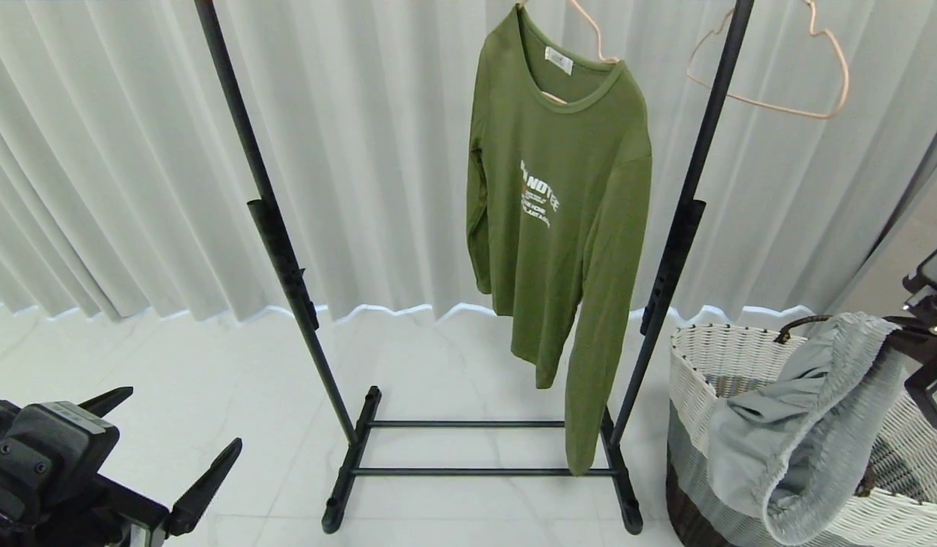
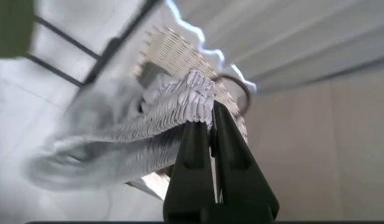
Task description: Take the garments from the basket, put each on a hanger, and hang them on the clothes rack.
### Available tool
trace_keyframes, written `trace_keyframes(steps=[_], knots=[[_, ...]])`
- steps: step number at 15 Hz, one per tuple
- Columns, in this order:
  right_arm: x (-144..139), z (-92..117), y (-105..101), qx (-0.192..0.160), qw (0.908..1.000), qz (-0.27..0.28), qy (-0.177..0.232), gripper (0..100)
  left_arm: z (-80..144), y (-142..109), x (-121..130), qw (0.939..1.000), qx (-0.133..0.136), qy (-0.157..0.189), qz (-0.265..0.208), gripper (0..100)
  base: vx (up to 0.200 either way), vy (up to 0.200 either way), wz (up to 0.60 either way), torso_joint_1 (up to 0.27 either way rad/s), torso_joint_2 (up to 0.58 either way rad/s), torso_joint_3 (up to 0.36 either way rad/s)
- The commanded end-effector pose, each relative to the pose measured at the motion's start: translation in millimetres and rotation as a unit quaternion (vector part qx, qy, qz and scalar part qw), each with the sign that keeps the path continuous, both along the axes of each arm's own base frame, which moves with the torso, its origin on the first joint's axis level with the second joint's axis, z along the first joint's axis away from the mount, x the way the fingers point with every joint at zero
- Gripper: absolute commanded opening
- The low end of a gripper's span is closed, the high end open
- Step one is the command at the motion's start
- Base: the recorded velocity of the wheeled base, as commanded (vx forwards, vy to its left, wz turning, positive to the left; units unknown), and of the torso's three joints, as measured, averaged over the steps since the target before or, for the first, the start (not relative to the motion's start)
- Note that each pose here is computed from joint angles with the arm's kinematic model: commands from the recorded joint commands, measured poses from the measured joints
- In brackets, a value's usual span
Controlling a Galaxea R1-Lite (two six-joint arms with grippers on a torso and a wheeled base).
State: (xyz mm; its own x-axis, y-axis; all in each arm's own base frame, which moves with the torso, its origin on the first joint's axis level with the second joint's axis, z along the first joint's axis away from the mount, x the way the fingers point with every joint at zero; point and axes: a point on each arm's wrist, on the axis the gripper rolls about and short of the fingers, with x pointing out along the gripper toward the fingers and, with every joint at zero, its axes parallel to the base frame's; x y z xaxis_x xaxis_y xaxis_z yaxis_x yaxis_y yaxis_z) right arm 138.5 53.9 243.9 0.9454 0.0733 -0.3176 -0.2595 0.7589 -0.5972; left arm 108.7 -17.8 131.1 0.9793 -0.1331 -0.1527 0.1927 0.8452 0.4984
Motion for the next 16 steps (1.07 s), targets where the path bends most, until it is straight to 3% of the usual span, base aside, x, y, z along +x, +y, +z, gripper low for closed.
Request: trace_keyframes(steps=[1, 3, 7, 9, 12, 14, 16], knots=[[2, 4, 9, 0.004, 0.9997, 0.023, -0.002, 0, 0, 0, -1, 1.0, -0.002, -0.002, -0.005, 100, 0.0, 0.0, 0.0, 0.0, 0.0, 0.0], [7, 13, 25, 0.021, 0.9981, 0.057, -0.005, 0, 0, -3, -1, 0.9998, -0.002, 0.001, -0.02, 100, 0.0, 0.0, 0.0, 0.0, 0.0, 0.0], [6, 36, 72, 0.104, 0.9844, 0.142, -0.005, 0, -3, -6, 2, 0.9992, 0.004, 0.013, -0.037, 100, 0.0, 0.0, 0.0, 0.0, 0.0, 0.0], [4, 44, 88, 0.125, 0.9776, 0.169, -0.005, 0, -5, -6, 3, 0.9989, 0.003, 0.02, -0.042, 100, 0.0, 0.0, 0.0, 0.0, 0.0, 0.0], [2, 51, 101, 0.144, 0.9712, 0.19, -0.004, 0, -6, -10, 2, 0.9958, -0.005, 0.027, -0.087, 100, 0.0, 0.0, 0.0, 0.0, 0.0, 0.0], [1, 58, 107, 0.158, 0.9669, 0.2, -0.009, 0, -9, -15, -4, 0.9902, -0.007, 0.046, -0.132, 100, 0.0, 0.0, 0.0, 0.0, 0.0, 0.0], [0, 59, 108, 0.164, 0.9648, 0.206, -0.007, 0, -7, -27, -4, 0.979, -0.017, 0.05, -0.197, 100, 0.0, 0.0, 0.0, 0.0, 0.0, 0.0]])
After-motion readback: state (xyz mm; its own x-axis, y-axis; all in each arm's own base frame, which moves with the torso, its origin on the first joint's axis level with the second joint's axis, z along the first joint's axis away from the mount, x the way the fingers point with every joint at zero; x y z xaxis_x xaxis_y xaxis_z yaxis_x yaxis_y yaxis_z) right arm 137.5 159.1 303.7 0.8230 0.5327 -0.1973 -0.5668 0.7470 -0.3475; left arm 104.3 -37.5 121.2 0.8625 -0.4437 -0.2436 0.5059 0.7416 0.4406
